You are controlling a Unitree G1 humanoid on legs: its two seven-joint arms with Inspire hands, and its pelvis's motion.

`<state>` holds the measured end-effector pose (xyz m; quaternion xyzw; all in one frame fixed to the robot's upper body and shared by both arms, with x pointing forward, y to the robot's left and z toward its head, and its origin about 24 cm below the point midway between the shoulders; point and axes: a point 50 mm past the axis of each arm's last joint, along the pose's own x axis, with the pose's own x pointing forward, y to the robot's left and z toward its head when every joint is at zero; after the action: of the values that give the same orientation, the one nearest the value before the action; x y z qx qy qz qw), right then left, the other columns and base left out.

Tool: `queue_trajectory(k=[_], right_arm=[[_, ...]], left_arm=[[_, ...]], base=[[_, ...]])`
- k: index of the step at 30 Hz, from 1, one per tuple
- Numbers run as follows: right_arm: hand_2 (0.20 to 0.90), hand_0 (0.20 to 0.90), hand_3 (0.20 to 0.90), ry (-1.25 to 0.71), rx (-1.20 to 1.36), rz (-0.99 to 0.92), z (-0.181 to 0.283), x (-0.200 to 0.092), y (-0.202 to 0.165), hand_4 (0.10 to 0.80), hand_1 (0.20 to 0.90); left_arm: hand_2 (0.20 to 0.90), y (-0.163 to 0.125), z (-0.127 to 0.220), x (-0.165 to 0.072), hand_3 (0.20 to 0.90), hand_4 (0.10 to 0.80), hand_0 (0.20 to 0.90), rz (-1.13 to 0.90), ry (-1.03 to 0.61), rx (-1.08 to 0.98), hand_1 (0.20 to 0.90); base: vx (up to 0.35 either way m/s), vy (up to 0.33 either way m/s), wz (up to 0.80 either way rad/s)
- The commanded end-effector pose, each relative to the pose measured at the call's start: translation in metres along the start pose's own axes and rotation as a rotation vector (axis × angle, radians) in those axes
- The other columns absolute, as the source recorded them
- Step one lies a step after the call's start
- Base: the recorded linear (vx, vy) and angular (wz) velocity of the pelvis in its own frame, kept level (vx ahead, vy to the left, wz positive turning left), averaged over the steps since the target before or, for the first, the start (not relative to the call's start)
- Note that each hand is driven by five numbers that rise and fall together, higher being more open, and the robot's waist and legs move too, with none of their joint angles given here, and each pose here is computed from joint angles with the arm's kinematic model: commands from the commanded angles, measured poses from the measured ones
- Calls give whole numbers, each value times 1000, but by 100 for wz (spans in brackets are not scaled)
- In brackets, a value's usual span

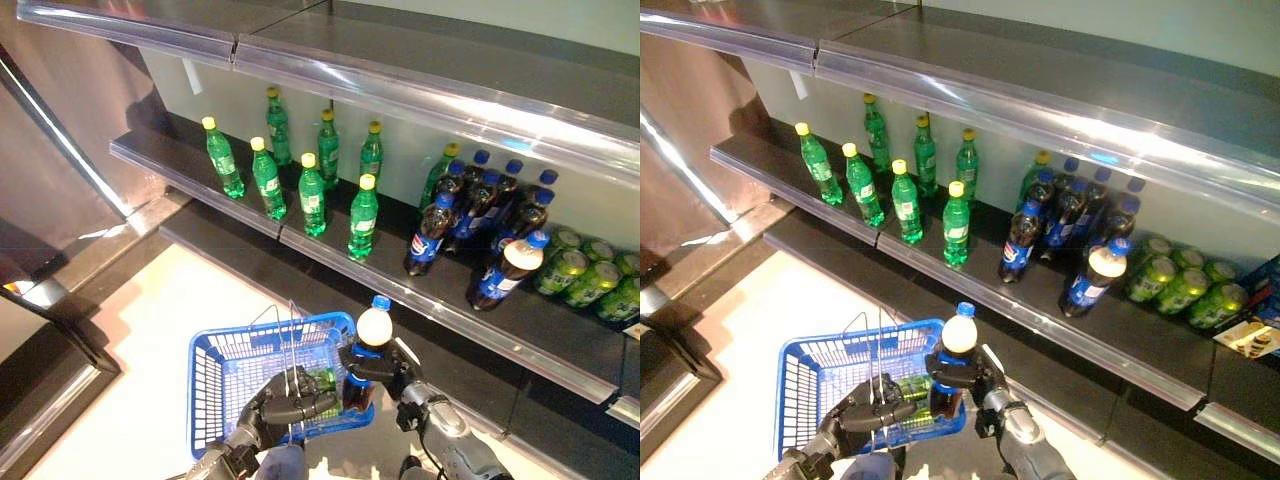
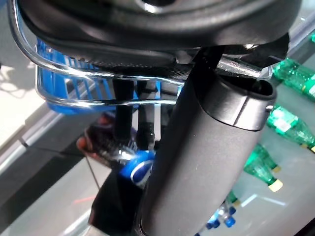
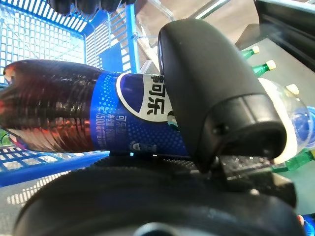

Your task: Pick up the drink and place into the basket.

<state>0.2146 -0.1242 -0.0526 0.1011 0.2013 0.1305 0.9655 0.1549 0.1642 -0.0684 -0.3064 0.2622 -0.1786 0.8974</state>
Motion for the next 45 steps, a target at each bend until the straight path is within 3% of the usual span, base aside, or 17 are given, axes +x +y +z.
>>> queue_trajectory(k=[1, 18, 25, 31, 45], right_arm=[[300, 300, 200, -403, 103, 121, 78, 28, 47, 100, 300], [300, 300, 200, -194, 113, -130, 42, 43, 32, 100, 300], [300, 300, 200, 164, 151, -116, -13, 46, 31, 100, 300], [300, 300, 200, 210, 158, -73, -14, 51, 38, 100, 300], [300, 300, 200, 370, 375, -196, -31, 53, 32, 100, 300]], left_arm=[[300, -79, 70, 23, 200, 100, 300, -495, -315, 91, 300], [300, -109, 49, 21, 200, 100, 300, -651, -242, 52, 300], [300, -116, 46, 23, 200, 100, 300, -703, -202, 75, 300], [300, -118, 46, 21, 200, 100, 300, -729, -192, 89, 300], [300, -121, 35, 19, 200, 100, 300, -738, -98, 89, 300]], base=[[-17, 45, 11], [39, 44, 11], [15, -14, 11], [-5, -4, 7], [54, -18, 5]])
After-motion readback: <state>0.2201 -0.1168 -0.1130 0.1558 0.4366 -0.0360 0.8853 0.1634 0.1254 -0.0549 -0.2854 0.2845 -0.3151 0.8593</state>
